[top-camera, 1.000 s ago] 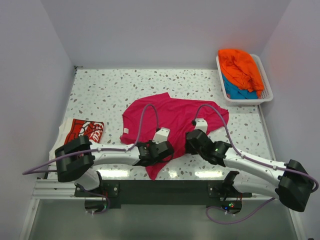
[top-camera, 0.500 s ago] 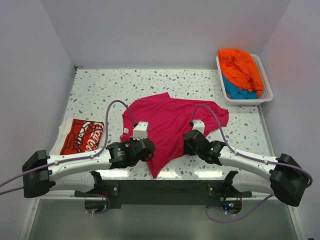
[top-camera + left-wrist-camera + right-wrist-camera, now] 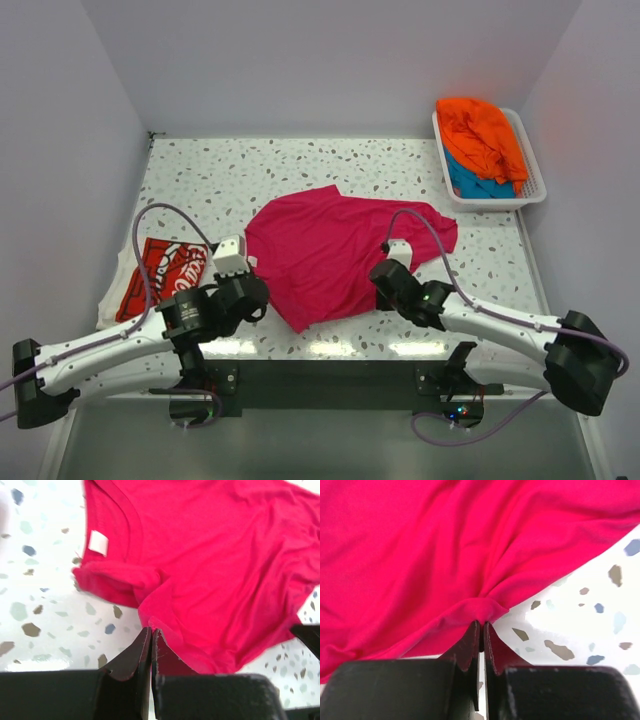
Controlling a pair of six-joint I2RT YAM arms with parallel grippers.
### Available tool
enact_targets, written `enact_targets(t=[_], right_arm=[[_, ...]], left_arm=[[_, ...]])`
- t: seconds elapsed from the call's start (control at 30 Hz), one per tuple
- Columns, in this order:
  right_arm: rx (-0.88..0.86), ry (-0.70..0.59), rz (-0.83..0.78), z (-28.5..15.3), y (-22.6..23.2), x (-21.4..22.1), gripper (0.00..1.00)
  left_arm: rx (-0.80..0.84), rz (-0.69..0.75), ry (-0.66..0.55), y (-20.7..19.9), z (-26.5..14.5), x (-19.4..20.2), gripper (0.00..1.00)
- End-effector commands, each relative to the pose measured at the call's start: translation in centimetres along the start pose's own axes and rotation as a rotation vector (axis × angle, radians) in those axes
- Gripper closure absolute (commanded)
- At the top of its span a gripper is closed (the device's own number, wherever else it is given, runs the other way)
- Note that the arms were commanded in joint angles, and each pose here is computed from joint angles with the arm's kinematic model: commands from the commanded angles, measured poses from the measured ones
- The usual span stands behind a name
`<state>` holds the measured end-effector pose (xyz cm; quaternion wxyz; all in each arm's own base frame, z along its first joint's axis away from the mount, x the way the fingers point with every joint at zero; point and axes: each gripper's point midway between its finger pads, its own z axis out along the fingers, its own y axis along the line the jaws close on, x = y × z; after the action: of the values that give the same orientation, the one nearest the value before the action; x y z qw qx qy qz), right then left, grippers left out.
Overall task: Fold and stack the t-shirts
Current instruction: Flatten the tshirt out
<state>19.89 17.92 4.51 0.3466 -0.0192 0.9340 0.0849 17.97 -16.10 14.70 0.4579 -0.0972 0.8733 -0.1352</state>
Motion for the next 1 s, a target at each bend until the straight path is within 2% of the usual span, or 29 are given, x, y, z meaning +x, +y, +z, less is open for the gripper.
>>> enact_targets(t=[0.0, 0.03, 0.1, 0.13, 0.17, 0.23, 0.27, 0.3, 0.33, 0.37, 0.4, 0.43, 0.47, 0.5, 0.53, 0.57, 0.6, 0.63, 0.67, 0.7, 0.73, 0.77, 0.83, 0.87, 0.9, 0.93, 0.97], right_arm=[[0.031, -0.128, 0.037, -2.5, -0.1, -4.7, 1.0], [0.056, -0.142, 0.021, -3.2, -0.7, -5.4, 1.0], [0.07, -0.201, 0.003, -4.4, -0.5, -8.4, 1.0], [0.094, -0.208, 0.008, -4.5, -1.0, -9.6, 1.0], [0.11, -0.203, -0.007, -4.1, -0.9, -10.5, 1.0], [0.09, -0.257, 0.002, -4.3, -0.4, -15.1, 1.0], [0.097, -0.223, -0.015, -2.7, -0.2, -15.8, 1.0], [0.049, -0.26, -0.001, -3.3, 1.1, -19.0, 1.0], [0.063, -0.281, -0.012, -2.5, 0.5, -21.2, 1.0], [0.068, -0.26, -0.034, -0.7, 0.7, -22.2, 1.0], [0.021, -0.316, -0.037, -1.4, 2.2, -26.3, 1.0], [0.029, -0.323, -0.023, -1.1, 1.4, -28.4, 1.0], [0.016, -0.343, -0.026, -1.0, 1.7, -30.3, 1.0], [-0.012, -0.402, -0.026, -1.3, 3.0, -34.2, 1.0], [-0.017, -0.423, -0.048, -1.7, 2.8, -36.2, 1.0], [-0.026, -0.442, -0.059, -2.0, 3.2, -37.9, 1.0], [-0.035, -0.523, -0.068, -3.7, 3.7, -42.1, 1.0], [-0.042, -0.53, -0.081, -4.3, 3.9, -43.3, 1.0], [-0.05, -0.565, -0.091, -5.2, 4.2, -44.8, 1.0], [-0.058, -0.629, -0.105, -7.2, 4.7, -47.6, 1.0], [-0.059, -0.658, -0.111, -8.3, 4.8, -48.7, 1.0], [-0.064, -0.691, -0.118, -9.5, 5.0, -49.6, 1.0], [-0.069, -0.76, -0.13, -12.1, 5.0, -51.2, 1.0], [-0.068, -0.775, -0.13, -12.8, 4.8, -51.4, 1.0], [-0.053, -0.741, -0.141, -11.4, 4.5, -50.5, 1.0], [-0.056, -0.769, -0.139, -12.9, 4.2, -50.5, 1.0], [-0.048, -0.755, -0.144, -12.6, 3.9, -49.9, 1.0]], left_arm=[[-0.056, -0.072, -0.139, 0.6, -0.5, -4.9, 1.0], [-0.065, -0.049, -0.162, 0.7, -0.5, -6.1, 1.0], [-0.073, -0.112, -0.253, 0.3, -0.4, -10.2, 1.0], [-0.069, -0.077, -0.272, 0.0, -0.4, -11.5, 1.0], [-0.071, -0.149, -0.353, -0.1, -0.4, -15.2, 1.0], [-0.073, -0.137, -0.37, -0.6, 0.9, -17.7, 1.0], [-0.084, -0.212, -0.456, 0.0, 0.9, -21.8, 1.0], [-0.103, -0.212, -0.45, 0.2, 2.6, -22.9, 1.0], [-0.056, -0.21, -0.441, -0.5, 3.4, -24.2, 1.0], [-0.041, -0.261, -0.538, -0.1, 3.0, -28.9, 1.0], [-0.067, -0.26, -0.506, 0.2, 5.8, -29.6, 1.0], [-0.02, -0.258, -0.484, -0.6, 6.8, -30.9, 1.0], [0.025, -0.279, -0.568, -1.2, 5.6, -36.0, 1.0], [0.016, -0.267, -0.529, -1.2, 8.7, -36.7, 1.0], [0.055, -0.241, -0.535, -2.1, 9.0, -38.4, 1.0], [0.089, -0.246, -0.617, -3.1, 6.9, -42.8, 1.0], [0.081, -0.235, -0.606, -3.1, 8.6, -43.6, 1.0], [0.111, -0.219, -0.621, -3.8, 8.1, -45.2, 1.0], [0.149, -0.221, -0.697, -4.5, 5.1, -48.7, 1.0], [0.161, -0.208, -0.735, -4.7, 4.3, -51.0, 1.0], [0.158, -0.199, -0.736, -4.7, 4.3, -51.0, 1.0], [0.174, -0.194, -0.791, -4.9, 1.8, -52.9, 1.0], [0.187, -0.183, -0.826, -4.8, -0.1, -53.9, 1.0], [0.181, -0.185, -0.846, -4.2, -1.4, -54.0, 1.0], [0.183, -0.187, -0.852, -4.0, -1.9, -53.8, 1.0], [0.195, -0.191, -0.878, -3.9, -2.6, -53.9, 1.0], [0.174, -0.194, -0.856, -2.9, -2.5, -52.3, 1.0]])
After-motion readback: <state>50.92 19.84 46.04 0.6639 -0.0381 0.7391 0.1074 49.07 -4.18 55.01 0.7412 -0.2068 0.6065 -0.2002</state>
